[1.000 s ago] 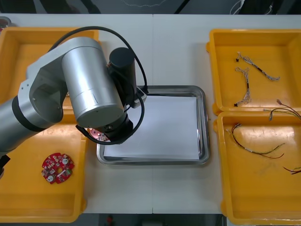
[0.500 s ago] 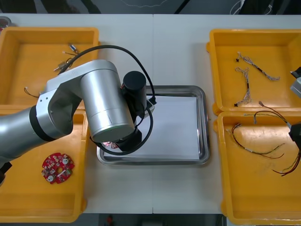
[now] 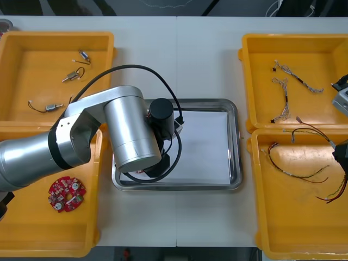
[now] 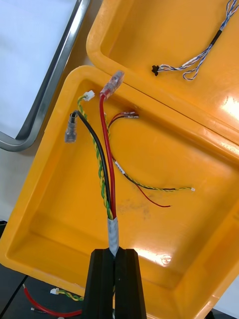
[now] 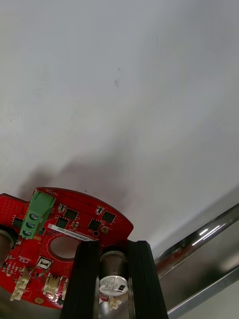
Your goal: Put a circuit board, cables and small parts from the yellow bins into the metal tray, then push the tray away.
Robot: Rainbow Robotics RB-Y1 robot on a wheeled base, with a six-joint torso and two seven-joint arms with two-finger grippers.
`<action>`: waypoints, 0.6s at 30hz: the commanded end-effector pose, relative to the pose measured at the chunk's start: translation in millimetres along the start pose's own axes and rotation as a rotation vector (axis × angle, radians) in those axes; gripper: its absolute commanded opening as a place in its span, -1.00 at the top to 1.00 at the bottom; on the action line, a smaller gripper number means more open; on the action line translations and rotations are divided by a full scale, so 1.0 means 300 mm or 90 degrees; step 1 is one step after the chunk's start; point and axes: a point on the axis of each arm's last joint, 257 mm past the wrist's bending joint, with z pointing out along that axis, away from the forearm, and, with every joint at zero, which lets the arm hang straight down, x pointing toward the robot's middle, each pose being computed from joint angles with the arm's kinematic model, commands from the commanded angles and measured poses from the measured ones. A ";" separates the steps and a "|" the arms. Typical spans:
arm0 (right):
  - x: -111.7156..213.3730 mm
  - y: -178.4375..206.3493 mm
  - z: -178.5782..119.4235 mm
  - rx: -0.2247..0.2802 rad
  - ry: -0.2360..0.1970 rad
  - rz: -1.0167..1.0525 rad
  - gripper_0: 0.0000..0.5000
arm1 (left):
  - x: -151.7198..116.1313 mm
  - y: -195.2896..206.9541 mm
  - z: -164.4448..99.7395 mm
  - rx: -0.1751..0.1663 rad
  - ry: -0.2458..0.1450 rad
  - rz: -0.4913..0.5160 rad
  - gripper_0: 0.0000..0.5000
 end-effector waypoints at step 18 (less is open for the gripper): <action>-0.010 -0.008 -0.025 0.020 -0.003 -0.047 1.00 | -0.024 -0.061 0.001 0.013 -0.026 -0.075 -0.98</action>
